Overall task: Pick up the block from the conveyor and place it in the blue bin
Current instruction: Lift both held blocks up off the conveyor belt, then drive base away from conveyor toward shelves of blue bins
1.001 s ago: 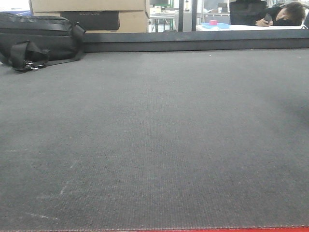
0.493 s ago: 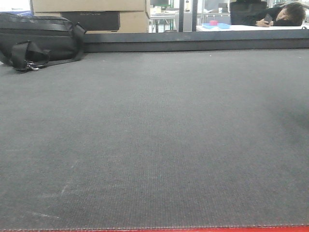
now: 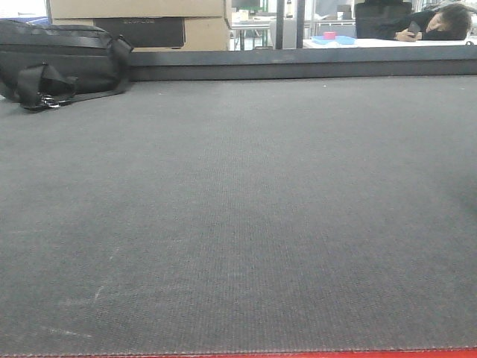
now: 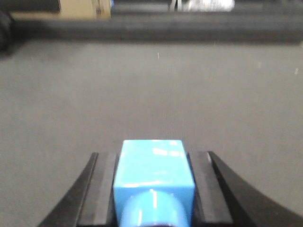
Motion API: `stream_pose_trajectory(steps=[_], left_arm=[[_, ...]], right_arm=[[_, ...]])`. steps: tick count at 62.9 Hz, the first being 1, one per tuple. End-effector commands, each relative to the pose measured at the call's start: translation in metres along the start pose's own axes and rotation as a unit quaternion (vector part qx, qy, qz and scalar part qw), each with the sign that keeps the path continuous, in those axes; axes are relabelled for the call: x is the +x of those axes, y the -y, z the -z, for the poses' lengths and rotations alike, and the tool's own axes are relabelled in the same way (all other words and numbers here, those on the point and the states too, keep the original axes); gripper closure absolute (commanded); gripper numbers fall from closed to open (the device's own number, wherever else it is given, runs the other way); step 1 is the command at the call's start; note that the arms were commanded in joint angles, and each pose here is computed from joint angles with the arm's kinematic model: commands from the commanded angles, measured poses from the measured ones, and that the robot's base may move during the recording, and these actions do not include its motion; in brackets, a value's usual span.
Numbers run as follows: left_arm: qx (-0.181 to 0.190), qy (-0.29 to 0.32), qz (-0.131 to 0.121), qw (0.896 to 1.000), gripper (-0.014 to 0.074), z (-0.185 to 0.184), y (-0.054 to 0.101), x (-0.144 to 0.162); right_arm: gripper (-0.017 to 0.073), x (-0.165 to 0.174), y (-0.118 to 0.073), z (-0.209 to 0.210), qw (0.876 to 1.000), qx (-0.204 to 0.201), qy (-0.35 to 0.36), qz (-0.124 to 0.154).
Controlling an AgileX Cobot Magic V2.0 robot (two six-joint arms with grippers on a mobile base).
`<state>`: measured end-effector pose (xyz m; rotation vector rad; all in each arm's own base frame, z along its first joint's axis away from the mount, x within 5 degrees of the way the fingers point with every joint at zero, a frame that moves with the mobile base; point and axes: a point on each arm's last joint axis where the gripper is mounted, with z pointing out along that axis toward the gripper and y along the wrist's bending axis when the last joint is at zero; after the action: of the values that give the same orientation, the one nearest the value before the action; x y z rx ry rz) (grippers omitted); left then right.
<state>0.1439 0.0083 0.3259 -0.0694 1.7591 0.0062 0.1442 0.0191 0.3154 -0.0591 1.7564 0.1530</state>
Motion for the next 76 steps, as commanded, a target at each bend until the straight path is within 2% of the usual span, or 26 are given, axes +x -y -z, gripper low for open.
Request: stream_pose_trajectory(steps=[1,10,18,26,37,46,76], left_arm=[[-0.001,0.045,0.000,0.999,0.0705,0.020,0.000,-0.008],[0.008,0.060,-0.009,0.998,0.0705,0.048,0.003,-0.009],[0.011,0.056,-0.026,0.998,0.0705,0.064,0.005,-0.005],[0.000,0.100,-0.050,0.994,0.0705,0.080,0.004,-0.009],[0.004,0.103,-0.049,0.993,0.0705,0.091,0.005,-0.006],[0.016,0.097,-0.029,0.995,0.0705,0.091,0.006,-0.004],[0.016,0.097,-0.029,0.995,0.0705,0.091,0.006,-0.004]], right_arm=[[0.0721,-0.005,-0.001,0.019,1.000,-0.004,0.029,0.003],[0.0721,-0.010,-0.003,0.049,0.998,-0.013,0.069,0.002],[0.0721,-0.014,-0.005,0.069,0.994,-0.022,0.105,-0.014],[0.0721,-0.021,-0.007,0.082,0.995,-0.031,0.094,-0.010],[0.0721,-0.028,-0.008,0.089,0.997,-0.030,0.070,0.011],[0.0721,-0.028,-0.008,0.089,0.997,-0.030,0.071,0.011],[0.0721,-0.028,-0.008,0.089,0.997,-0.030,0.071,0.011]])
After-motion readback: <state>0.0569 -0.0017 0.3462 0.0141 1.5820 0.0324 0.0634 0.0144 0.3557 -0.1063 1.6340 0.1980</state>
